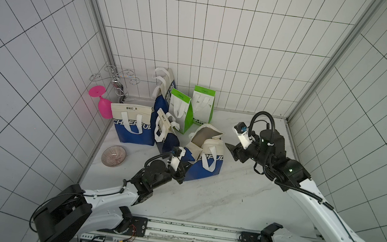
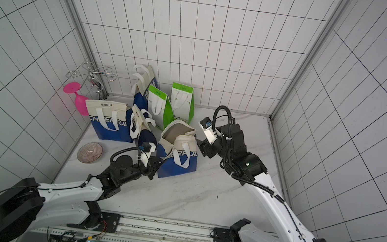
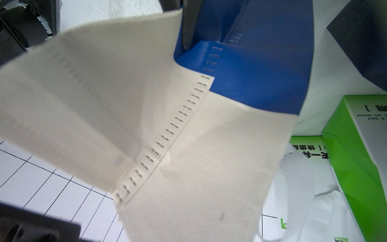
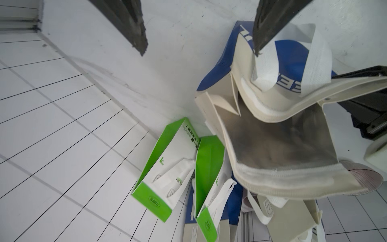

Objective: Open the takeout bag
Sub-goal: Move the takeout bag to the corner of the board, then move the takeout bag to the center of the board, then open the takeout bag at the center of the board.

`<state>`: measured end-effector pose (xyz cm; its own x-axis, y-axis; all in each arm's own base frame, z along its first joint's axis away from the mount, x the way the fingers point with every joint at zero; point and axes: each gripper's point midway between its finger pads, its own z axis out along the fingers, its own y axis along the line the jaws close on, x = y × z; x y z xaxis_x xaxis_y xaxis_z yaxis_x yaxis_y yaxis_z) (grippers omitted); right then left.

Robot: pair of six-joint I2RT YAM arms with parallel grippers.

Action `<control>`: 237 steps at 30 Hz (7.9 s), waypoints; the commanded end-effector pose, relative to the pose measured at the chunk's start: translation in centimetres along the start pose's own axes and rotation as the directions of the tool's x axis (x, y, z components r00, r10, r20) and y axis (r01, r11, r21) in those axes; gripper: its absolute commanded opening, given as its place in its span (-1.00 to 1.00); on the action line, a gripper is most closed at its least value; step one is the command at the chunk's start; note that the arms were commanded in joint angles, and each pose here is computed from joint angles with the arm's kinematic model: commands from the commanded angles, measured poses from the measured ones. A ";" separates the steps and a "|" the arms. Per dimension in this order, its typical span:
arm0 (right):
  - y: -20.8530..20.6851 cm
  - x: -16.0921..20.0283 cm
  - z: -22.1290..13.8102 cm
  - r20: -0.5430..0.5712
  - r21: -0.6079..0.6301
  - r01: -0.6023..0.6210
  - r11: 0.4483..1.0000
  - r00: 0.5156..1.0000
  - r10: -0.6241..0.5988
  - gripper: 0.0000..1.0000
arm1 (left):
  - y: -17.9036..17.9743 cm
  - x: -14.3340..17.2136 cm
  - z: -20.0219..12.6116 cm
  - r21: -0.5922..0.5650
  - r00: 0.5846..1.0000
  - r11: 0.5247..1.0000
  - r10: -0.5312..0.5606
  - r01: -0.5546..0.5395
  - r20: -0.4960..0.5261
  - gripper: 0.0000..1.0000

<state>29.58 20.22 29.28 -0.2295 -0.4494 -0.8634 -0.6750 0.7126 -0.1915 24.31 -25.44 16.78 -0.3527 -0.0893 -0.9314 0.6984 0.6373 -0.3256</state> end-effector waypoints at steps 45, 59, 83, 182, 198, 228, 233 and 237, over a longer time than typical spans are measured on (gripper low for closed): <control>-17.7 4.0 -1.6 0.270 0.401 -0.431 0.809 0.899 0.345 -1.00 | 2.1 -0.2 -2.3 -0.140 0.999 0.990 0.016 -0.012 0.029 0.43; -32.4 3.6 -0.2 0.402 0.606 -0.493 0.624 0.867 0.295 -1.00 | 2.0 0.0 -2.2 -0.128 1.000 0.992 0.005 -0.002 0.023 0.43; -46.5 9.9 0.9 0.363 0.757 -0.477 0.446 0.875 0.320 -0.93 | 2.0 0.7 -1.4 -0.119 1.000 0.993 0.004 -0.004 -0.003 0.43; 11.9 7.9 5.4 -0.165 -0.472 -0.186 0.862 0.979 0.121 -0.69 | 0.3 -1.5 -4.6 -0.054 0.981 0.990 0.138 -0.132 0.133 0.52; 6.1 4.7 7.5 -0.087 -0.300 -0.306 0.903 0.952 0.294 0.02 | -0.2 -0.3 -3.6 -0.007 0.986 0.989 0.145 -0.145 0.082 0.56; 9.2 2.3 -2.8 0.172 -0.274 -0.069 0.959 0.978 0.119 -0.05 | -3.2 -1.0 -0.8 0.177 0.976 0.965 0.174 -0.196 0.134 -1.00; 10.4 0.3 -3.3 0.289 -0.234 0.092 0.968 0.957 -0.022 -0.05 | -3.3 -1.4 -1.1 0.175 0.975 0.967 0.161 -0.186 0.152 -1.00; 11.6 -0.7 -2.1 0.303 -0.171 0.253 0.952 0.933 -0.194 -0.03 | -3.3 -1.5 -1.2 0.174 0.977 0.970 0.142 -0.169 0.157 -1.00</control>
<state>19.61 26.81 29.21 0.0032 -0.2988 -0.9543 -0.8583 0.4888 -0.1559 21.97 -26.33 17.17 -0.1977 -0.0534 -0.9788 0.8305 0.5212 -0.1962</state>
